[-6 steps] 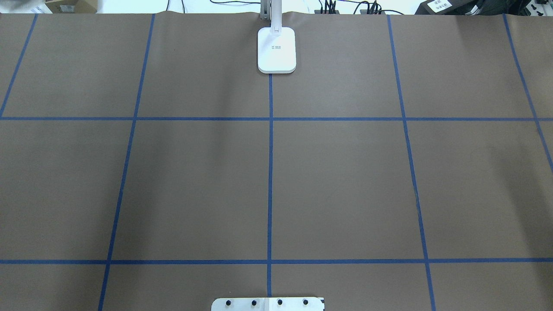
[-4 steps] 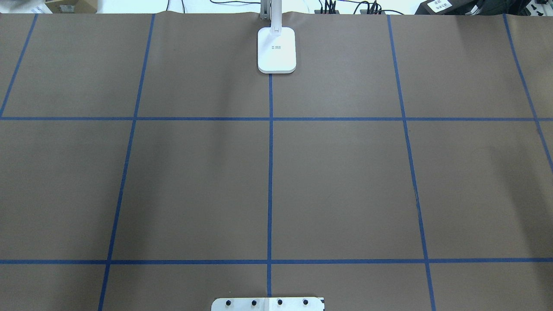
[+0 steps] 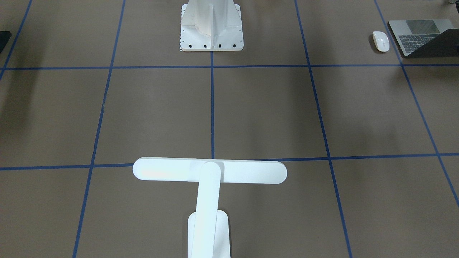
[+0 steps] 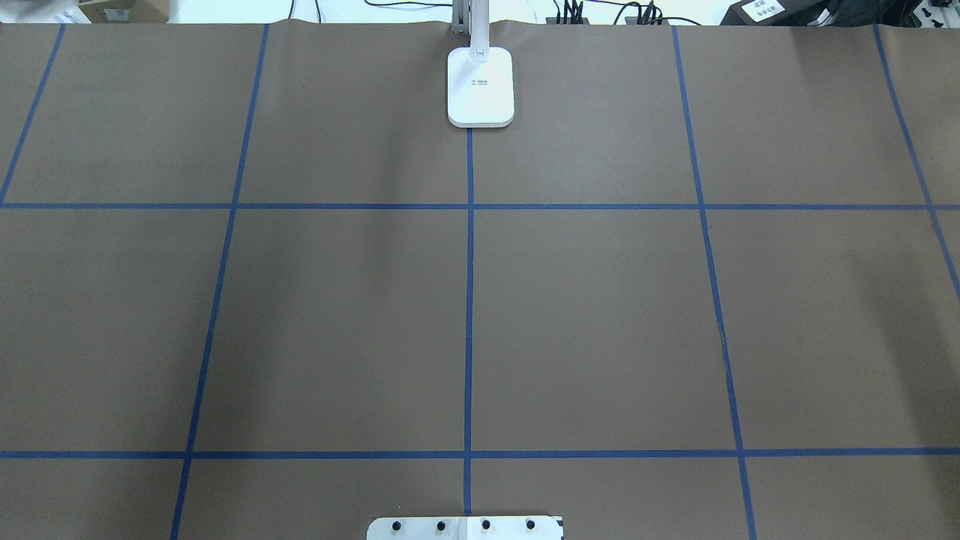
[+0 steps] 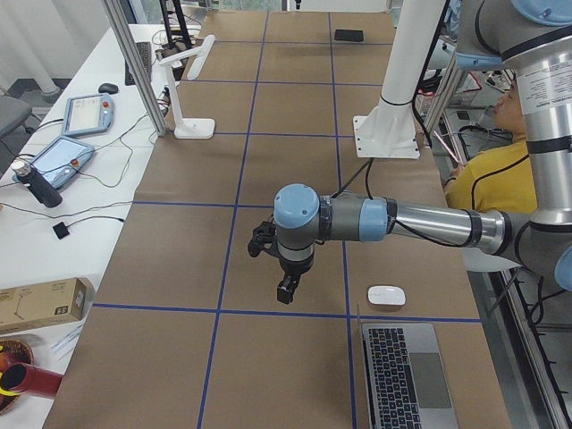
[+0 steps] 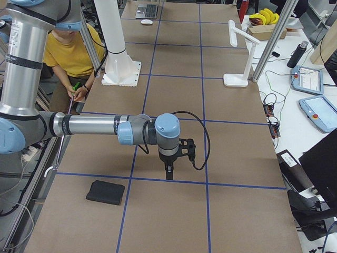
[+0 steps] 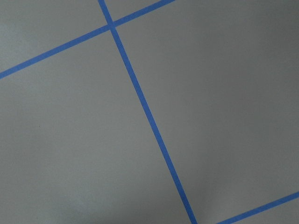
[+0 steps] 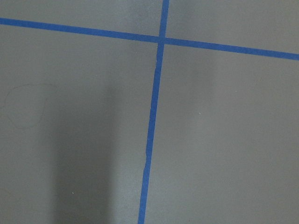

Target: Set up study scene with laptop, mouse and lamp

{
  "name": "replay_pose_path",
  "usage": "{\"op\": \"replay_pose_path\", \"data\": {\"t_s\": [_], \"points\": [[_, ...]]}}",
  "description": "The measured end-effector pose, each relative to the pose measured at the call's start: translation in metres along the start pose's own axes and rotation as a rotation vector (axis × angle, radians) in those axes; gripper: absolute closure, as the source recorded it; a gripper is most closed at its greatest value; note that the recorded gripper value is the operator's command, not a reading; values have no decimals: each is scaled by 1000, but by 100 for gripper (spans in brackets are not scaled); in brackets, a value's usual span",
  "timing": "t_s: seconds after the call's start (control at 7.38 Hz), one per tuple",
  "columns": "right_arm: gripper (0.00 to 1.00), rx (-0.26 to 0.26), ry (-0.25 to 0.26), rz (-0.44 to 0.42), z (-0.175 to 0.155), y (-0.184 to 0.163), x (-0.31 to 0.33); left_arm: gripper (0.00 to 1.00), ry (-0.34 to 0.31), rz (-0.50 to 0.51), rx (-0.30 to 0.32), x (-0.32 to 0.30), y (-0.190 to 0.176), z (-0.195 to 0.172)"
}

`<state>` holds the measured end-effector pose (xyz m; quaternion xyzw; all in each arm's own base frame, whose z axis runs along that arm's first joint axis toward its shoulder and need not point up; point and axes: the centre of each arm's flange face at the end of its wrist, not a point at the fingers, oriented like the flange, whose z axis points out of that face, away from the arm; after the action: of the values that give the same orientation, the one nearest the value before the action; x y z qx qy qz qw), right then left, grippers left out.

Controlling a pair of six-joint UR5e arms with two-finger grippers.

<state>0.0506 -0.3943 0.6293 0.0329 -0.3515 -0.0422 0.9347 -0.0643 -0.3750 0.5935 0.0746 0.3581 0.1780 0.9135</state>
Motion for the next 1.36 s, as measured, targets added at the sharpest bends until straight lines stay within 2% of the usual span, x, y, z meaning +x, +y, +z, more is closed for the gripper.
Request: {"op": "replay_pose_path", "data": {"t_s": [0.27,0.54,0.95,1.22,1.36], "points": [[0,-1,0,1,0,0,0,0,-24,-86,52,-31,11,-19],[0,-2,0,2,1,1,0,0,-35,-223,92,-74,39,-30],[0,-1,0,1,0,0,0,0,-38,-562,172,-118,87,-55],[0,0,2,0,0,0,0,0,-24,-796,155,-121,124,-43],[0,1,2,-1,0,0,0,0,-15,-944,140,-120,140,-34]]}}
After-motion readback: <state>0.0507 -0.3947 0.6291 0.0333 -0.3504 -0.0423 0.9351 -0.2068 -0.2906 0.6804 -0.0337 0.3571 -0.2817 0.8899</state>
